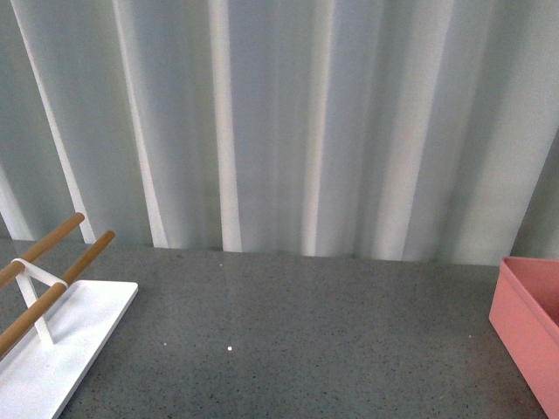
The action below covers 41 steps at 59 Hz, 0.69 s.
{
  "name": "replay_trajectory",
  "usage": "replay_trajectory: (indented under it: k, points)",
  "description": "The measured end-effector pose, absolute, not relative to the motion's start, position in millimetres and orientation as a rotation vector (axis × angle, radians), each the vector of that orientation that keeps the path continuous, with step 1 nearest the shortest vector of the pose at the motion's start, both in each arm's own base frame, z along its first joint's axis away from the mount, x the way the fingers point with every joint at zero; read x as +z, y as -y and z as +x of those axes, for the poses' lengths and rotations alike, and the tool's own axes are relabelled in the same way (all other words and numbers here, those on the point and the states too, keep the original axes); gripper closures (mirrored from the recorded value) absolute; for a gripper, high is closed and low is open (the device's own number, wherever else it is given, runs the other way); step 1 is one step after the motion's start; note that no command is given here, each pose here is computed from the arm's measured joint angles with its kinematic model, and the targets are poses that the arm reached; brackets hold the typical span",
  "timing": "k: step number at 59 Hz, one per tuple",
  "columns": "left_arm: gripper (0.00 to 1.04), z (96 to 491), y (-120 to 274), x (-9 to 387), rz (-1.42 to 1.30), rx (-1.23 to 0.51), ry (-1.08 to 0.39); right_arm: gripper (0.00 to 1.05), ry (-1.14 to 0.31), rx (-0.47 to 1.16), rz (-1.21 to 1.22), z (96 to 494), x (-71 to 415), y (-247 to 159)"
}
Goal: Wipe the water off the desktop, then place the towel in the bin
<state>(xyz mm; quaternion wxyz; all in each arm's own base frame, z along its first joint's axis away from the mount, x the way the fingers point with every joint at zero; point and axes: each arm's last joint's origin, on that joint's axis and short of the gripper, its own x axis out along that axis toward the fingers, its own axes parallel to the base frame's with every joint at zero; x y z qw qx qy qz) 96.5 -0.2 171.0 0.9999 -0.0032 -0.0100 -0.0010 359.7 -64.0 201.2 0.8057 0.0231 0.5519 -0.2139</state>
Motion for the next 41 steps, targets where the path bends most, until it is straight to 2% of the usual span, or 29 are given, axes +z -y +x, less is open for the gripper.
replay_trajectory:
  k: [30,41]
  points:
    - [0.07,96.5,0.2,171.0,-0.006,-0.002,0.020,0.07,-1.186,-0.457,0.057,359.7,200.5,64.0]
    - [0.07,96.5,0.2,171.0,-0.006,-0.002,0.020,0.07,-1.322,-0.465,0.207,355.3,188.3,63.4]
